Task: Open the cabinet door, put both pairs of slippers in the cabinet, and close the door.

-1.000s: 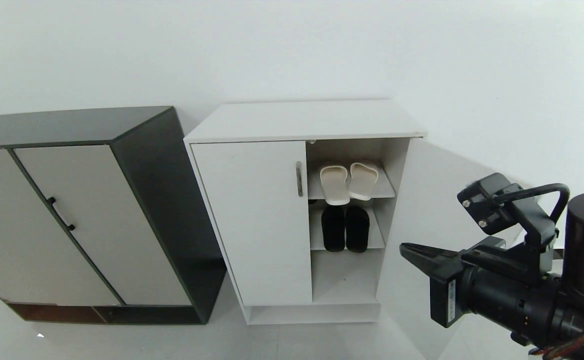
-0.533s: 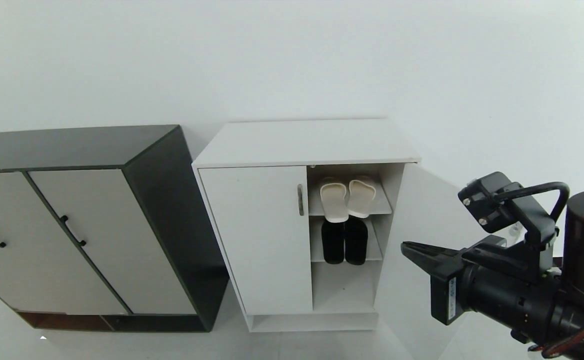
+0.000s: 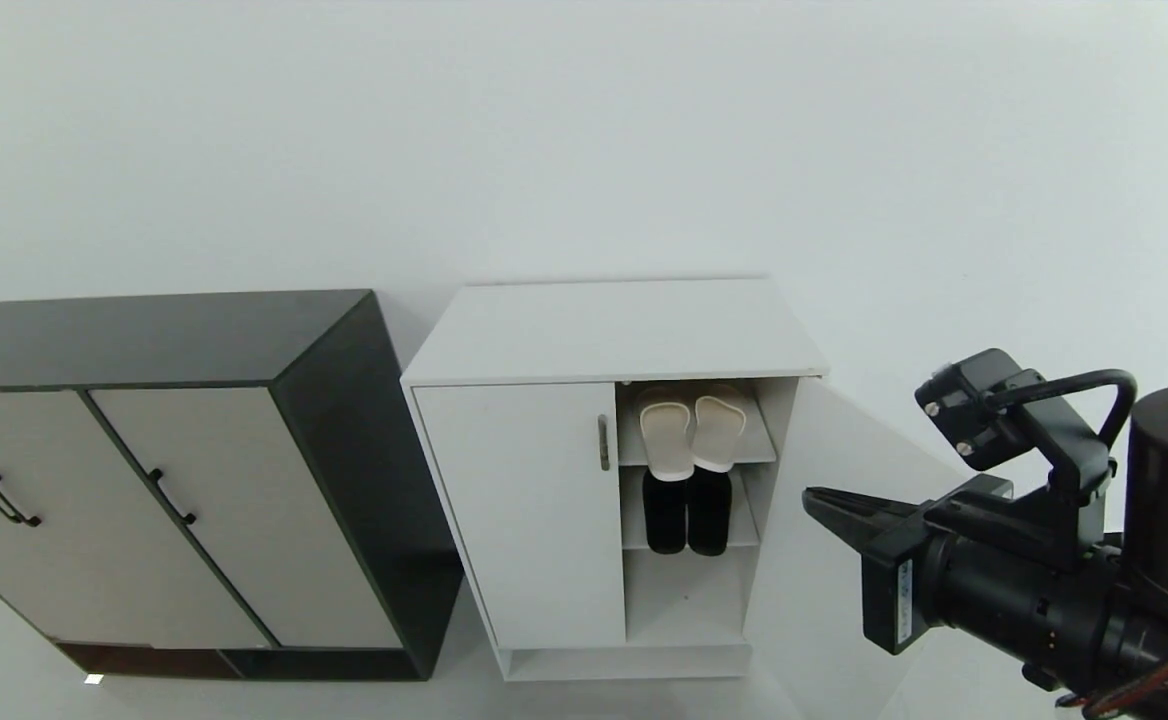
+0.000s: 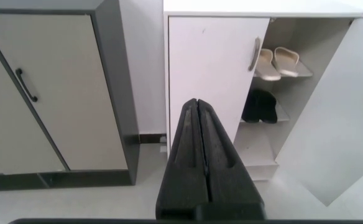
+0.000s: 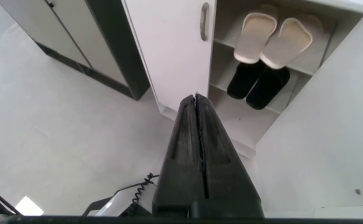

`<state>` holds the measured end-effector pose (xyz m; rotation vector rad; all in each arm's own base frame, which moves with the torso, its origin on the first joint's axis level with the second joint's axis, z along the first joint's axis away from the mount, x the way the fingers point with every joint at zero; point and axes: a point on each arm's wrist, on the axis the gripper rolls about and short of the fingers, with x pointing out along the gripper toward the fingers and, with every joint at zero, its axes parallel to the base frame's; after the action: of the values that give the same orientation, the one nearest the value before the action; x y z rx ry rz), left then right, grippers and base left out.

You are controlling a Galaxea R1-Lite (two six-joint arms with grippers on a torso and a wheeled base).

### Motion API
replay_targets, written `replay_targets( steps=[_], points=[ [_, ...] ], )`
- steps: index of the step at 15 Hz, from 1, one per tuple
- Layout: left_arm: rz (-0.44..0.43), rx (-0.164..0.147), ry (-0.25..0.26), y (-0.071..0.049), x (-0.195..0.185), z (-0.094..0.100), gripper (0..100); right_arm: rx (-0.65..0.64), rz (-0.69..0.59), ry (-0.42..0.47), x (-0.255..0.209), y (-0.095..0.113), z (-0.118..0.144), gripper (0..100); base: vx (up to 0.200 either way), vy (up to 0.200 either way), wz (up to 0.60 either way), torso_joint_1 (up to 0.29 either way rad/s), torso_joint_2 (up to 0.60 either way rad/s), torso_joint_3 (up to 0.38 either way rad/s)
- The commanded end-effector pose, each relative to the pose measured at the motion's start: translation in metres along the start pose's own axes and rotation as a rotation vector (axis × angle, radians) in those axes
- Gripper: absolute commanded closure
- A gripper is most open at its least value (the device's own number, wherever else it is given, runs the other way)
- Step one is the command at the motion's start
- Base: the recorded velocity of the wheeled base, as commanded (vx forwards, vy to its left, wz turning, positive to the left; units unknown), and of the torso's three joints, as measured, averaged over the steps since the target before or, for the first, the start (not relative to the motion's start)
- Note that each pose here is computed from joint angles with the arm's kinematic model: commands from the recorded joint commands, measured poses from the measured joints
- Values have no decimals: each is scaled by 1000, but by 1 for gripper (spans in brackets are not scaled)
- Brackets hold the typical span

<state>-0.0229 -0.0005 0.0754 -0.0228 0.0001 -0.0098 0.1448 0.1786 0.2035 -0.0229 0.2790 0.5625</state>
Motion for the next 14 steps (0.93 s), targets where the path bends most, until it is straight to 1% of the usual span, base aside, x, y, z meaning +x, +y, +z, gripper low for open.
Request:
replay_targets(
  steps=[1,4,7,10,12,13,14],
  points=[
    [1,0,2,0,0,0,100,0,0,2,0,0,-1,100,0,0,0,300,-598,-305],
    [1,0,2,0,0,0,100,-2,2,8,0,0,-3,100,0,0,0,217,-427,-209],
    [1,0,2,0,0,0,100,-2,3,3,-1,-1,-4,100,-200,0,0,49,-66,-22],
    [1,0,0,0,0,0,100,-3,-2,-6,1,-1,-4,100,0,0,0,0,0,0],
    [1,0,2,0,0,0,100,-18,-47,3,7,-11,-6,100,0,0,0,0,0,0],
    [-1,0,2,0,0,0,100,-15,-96,11,14,-21,-7,100,0,0,0,0,0,0],
    [1,0,2,0,0,0,100,-8,-165,23,23,-36,-7,100,0,0,0,0,0,0]
  ],
)
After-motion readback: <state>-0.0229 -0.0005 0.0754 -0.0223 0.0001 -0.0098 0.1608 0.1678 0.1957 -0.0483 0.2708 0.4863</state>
